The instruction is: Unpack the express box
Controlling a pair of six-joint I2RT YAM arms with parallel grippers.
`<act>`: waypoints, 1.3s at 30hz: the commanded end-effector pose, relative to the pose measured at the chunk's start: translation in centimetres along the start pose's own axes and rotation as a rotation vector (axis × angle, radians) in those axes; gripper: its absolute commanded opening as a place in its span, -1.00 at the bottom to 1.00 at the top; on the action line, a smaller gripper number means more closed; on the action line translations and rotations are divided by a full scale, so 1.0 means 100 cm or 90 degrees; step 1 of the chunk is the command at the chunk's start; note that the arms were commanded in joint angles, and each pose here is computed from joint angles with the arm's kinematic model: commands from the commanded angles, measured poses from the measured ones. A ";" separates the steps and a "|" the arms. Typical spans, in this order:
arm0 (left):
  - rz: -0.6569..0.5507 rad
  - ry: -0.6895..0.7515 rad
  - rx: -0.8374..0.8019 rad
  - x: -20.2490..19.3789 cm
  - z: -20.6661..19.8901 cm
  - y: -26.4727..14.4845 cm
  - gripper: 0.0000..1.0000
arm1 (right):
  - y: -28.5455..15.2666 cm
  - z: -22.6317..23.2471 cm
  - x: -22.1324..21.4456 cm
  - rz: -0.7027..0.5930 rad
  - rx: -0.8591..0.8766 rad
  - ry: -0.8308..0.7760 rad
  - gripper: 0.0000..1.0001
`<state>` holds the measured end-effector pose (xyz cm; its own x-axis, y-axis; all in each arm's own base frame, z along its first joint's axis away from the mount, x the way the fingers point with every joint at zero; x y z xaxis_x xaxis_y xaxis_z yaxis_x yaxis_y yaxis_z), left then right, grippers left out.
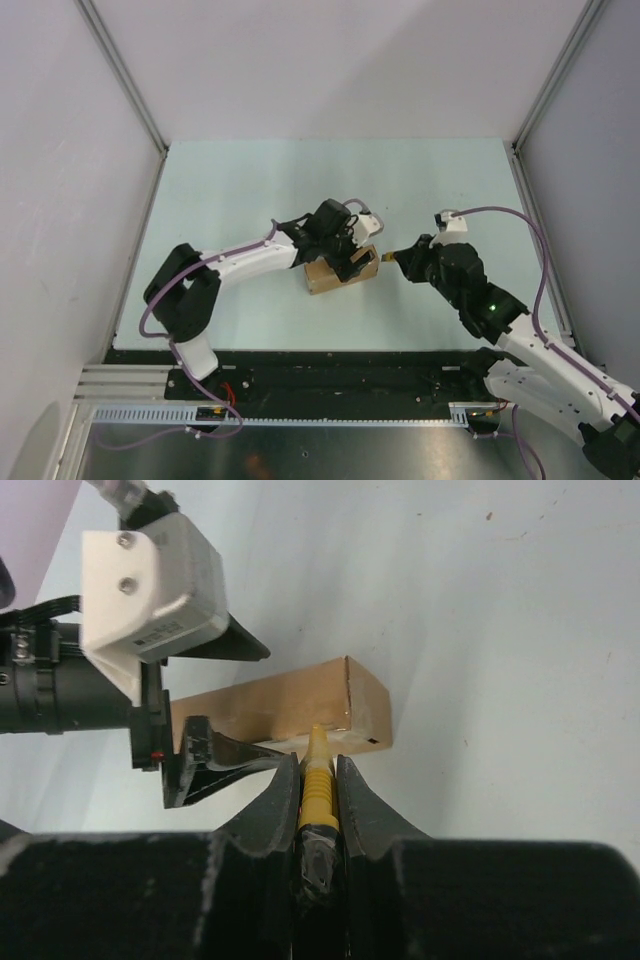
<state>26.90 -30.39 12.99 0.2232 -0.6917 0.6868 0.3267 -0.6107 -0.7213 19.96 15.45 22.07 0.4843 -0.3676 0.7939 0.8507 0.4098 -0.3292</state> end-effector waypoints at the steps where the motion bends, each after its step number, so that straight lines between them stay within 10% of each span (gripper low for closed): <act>1: -0.016 0.066 0.016 0.017 0.012 0.005 0.82 | 0.009 0.009 0.019 -0.066 0.020 -0.003 -1.00; 14: 0.062 0.078 0.015 -0.012 0.005 0.014 0.16 | 0.041 -0.004 0.026 -0.081 0.009 -0.003 -1.00; 39: 0.097 0.176 -0.001 -0.036 -0.001 0.018 -0.21 | 0.055 -0.017 0.001 -0.053 0.029 -0.025 -1.00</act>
<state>27.24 -30.64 10.61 0.0772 -0.7954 0.6011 0.3406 -0.5456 -0.7657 24.42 16.21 18.65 0.4492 -0.3594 0.8180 0.8602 0.4212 -0.2873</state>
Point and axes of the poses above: each gripper's point midway between its finger pads, its own y axis out along the fingers, its own z axis along the line the jaws close on, x = y × z, the point moved 5 cm from there along -y, back along the fingers, and after that the axes turned 6 degrees about y, right-handed, at the moved point
